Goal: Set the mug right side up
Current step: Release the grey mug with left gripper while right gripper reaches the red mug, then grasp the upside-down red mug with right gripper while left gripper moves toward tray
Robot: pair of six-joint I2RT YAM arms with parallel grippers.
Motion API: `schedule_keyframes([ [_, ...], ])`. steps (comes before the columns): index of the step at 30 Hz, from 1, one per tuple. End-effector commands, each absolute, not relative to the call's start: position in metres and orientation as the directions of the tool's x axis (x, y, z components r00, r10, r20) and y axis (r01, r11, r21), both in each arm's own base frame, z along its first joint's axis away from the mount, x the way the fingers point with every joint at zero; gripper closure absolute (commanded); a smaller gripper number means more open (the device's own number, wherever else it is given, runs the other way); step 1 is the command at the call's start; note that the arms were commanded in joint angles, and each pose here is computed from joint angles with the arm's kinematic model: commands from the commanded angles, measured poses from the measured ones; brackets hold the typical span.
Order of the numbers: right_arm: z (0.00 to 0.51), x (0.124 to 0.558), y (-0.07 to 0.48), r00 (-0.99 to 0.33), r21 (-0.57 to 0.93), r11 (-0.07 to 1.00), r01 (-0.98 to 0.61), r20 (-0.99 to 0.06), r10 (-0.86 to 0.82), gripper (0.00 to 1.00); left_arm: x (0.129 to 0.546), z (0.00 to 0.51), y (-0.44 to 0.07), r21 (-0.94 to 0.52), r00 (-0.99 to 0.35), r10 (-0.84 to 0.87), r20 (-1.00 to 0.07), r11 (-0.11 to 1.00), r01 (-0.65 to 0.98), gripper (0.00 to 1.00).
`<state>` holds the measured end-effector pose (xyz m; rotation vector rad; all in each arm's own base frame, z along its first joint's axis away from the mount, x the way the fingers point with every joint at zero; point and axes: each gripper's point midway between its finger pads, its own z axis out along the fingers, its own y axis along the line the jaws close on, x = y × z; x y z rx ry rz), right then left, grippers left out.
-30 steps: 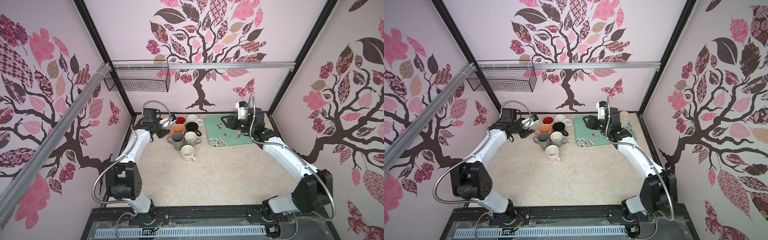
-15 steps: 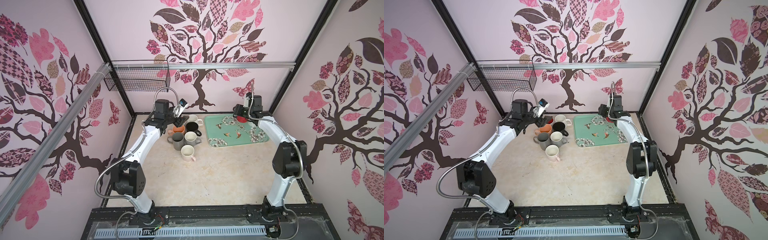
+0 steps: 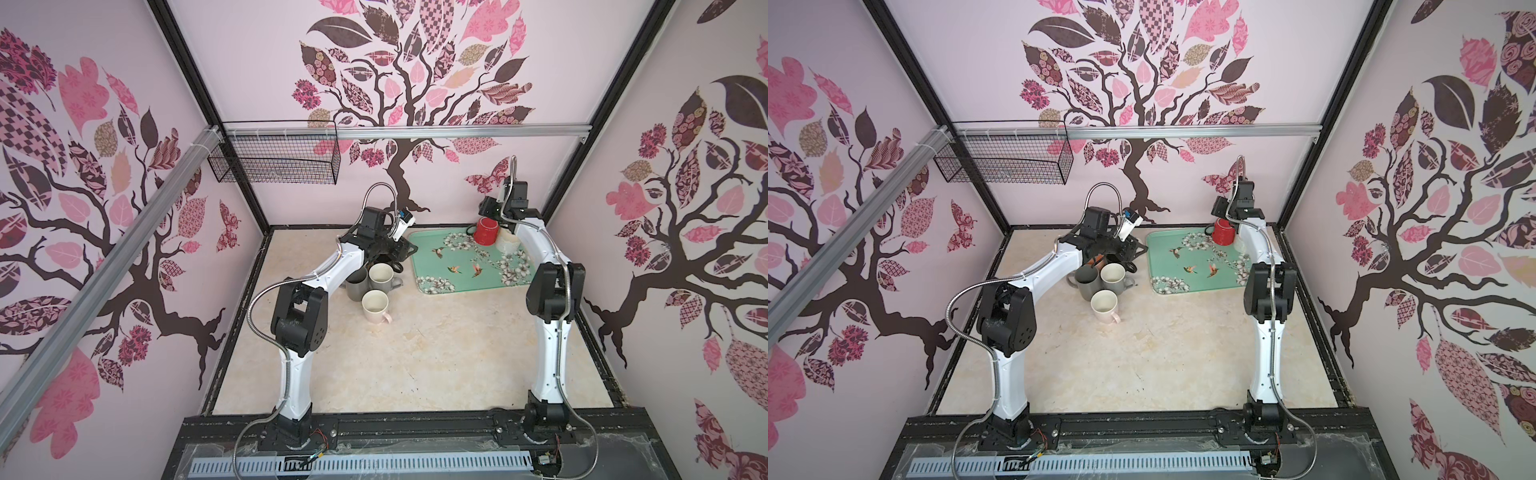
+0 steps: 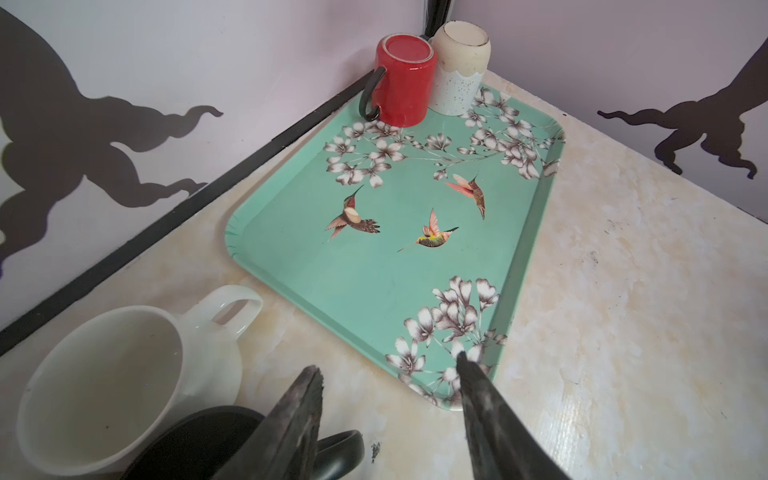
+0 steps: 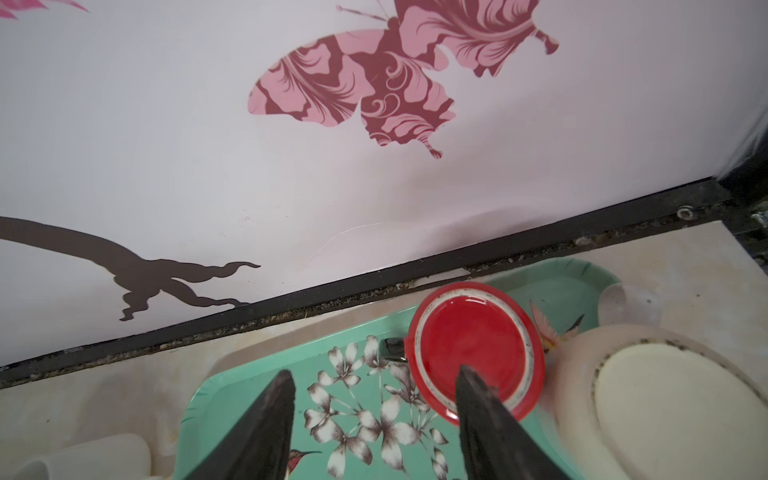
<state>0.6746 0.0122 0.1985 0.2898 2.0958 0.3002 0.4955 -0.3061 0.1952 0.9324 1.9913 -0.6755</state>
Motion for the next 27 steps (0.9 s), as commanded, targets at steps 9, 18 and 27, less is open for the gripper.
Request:
schedule_keyframes([
  [9,0.145,0.721,-0.021,-0.468,0.332,0.938,0.099,-0.816,0.338,0.36,0.493,0.222,-0.329,-0.159,-0.341,0.304,-0.889,0.495,0.854,0.46],
  [18,0.112,0.724,-0.034,-0.498,0.332,0.934,0.13,-0.793,0.351,0.35,0.49,0.229,-0.328,-0.147,-0.325,0.307,-0.895,0.484,0.862,0.46],
  [27,0.091,0.714,-0.011,-0.578,0.396,0.916,0.061,-0.734,0.356,0.39,0.488,0.228,-0.329,-0.169,-0.342,0.298,-0.891,0.481,0.86,0.47],
])
